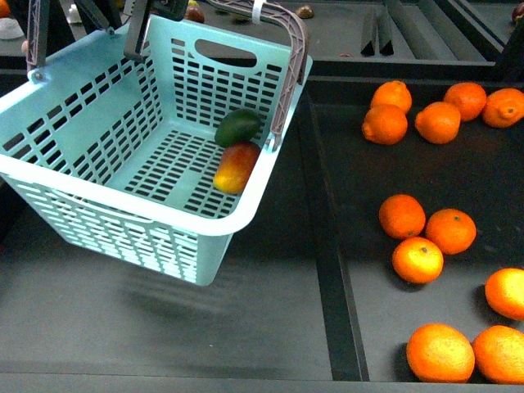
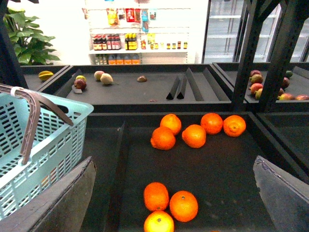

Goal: Pick mango and avocado into basket

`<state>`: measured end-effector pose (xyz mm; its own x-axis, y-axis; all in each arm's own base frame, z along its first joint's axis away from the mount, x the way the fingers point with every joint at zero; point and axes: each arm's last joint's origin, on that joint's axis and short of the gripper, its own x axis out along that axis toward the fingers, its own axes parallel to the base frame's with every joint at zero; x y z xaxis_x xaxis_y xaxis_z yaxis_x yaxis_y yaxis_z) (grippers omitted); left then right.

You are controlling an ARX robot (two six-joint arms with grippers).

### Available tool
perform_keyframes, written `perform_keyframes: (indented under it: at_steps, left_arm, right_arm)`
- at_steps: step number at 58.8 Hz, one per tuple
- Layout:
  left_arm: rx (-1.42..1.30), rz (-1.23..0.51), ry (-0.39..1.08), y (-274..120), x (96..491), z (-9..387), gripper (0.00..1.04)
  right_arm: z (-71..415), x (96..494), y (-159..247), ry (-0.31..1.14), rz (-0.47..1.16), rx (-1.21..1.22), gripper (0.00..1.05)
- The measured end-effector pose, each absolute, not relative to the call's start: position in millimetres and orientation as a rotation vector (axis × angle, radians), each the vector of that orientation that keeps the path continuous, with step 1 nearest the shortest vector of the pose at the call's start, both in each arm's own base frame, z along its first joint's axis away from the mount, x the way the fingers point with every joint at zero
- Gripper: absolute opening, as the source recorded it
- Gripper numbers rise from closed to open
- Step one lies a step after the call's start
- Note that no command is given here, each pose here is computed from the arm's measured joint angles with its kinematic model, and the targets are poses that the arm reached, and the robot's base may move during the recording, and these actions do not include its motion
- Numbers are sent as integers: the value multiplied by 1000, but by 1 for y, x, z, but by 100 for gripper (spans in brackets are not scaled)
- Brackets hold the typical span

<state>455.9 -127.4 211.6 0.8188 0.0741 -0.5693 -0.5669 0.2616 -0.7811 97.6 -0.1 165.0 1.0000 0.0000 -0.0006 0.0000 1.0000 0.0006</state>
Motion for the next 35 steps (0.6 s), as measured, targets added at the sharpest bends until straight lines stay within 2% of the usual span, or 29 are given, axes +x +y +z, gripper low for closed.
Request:
perform_keyframes:
  at_steps: [12,25,35]
  left_arm:
    - [-1312,465,394,-104,497,200,6]
    - [-1363,494,388,-93,539,160,6]
    - [-1396,540,406,-92,541,132,6]
  right_arm:
    - [165,98,0,1,0,1,97]
    - [165,98,0,1,0,1,97]
    - [165,98,0,1,0,1,97]
